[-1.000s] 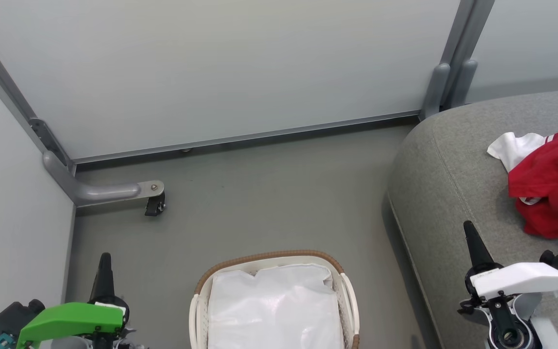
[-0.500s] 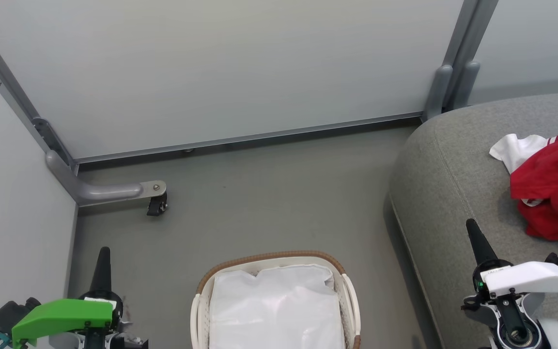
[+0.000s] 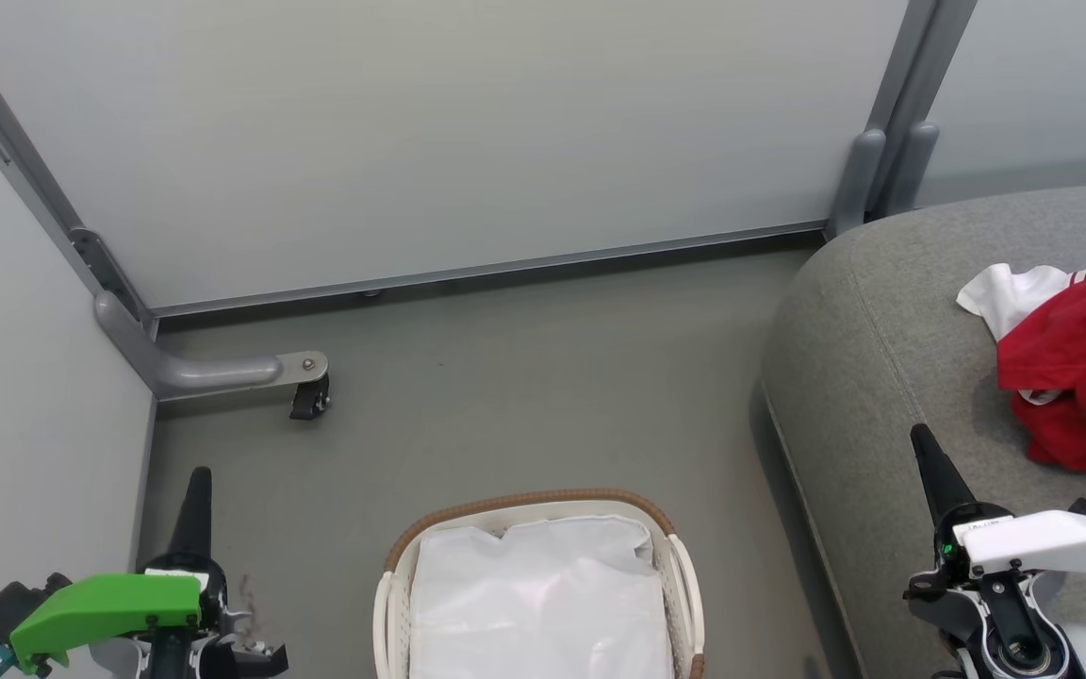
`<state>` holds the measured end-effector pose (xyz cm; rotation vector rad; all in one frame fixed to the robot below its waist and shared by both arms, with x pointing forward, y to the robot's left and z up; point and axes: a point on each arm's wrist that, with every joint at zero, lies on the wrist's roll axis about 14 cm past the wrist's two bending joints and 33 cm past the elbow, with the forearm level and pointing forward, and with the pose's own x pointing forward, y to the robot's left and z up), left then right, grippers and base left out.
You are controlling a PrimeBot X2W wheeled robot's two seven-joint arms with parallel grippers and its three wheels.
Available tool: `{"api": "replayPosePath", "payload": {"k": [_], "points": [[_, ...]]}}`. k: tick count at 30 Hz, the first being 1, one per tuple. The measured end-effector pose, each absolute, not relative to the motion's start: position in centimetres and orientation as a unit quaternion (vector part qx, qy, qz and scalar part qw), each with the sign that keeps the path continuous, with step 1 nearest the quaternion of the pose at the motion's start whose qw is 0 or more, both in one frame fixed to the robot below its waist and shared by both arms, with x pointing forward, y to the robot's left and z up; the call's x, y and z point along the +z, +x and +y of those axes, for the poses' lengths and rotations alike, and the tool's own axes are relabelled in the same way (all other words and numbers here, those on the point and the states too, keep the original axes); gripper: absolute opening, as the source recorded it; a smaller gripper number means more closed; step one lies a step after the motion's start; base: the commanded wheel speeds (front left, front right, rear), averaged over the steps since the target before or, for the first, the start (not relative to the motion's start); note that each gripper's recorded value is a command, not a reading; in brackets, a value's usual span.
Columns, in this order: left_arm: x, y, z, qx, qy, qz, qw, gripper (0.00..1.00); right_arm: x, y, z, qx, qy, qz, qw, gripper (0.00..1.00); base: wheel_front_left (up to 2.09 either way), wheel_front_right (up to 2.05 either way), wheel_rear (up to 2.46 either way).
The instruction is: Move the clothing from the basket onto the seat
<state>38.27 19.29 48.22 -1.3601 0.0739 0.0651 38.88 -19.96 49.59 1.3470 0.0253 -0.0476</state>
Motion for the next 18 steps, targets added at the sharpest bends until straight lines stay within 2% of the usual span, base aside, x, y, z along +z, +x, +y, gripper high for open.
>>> {"api": "replayPosePath", "payload": {"k": [18], "points": [[49.4, 38.6, 19.6, 0.015, -0.677, 0.018, 0.736, 0.00, 50.3, 39.0, -19.9, -0.010, 0.675, 0.005, 0.738, 0.00, 0.00, 0.00, 0.00]]}}
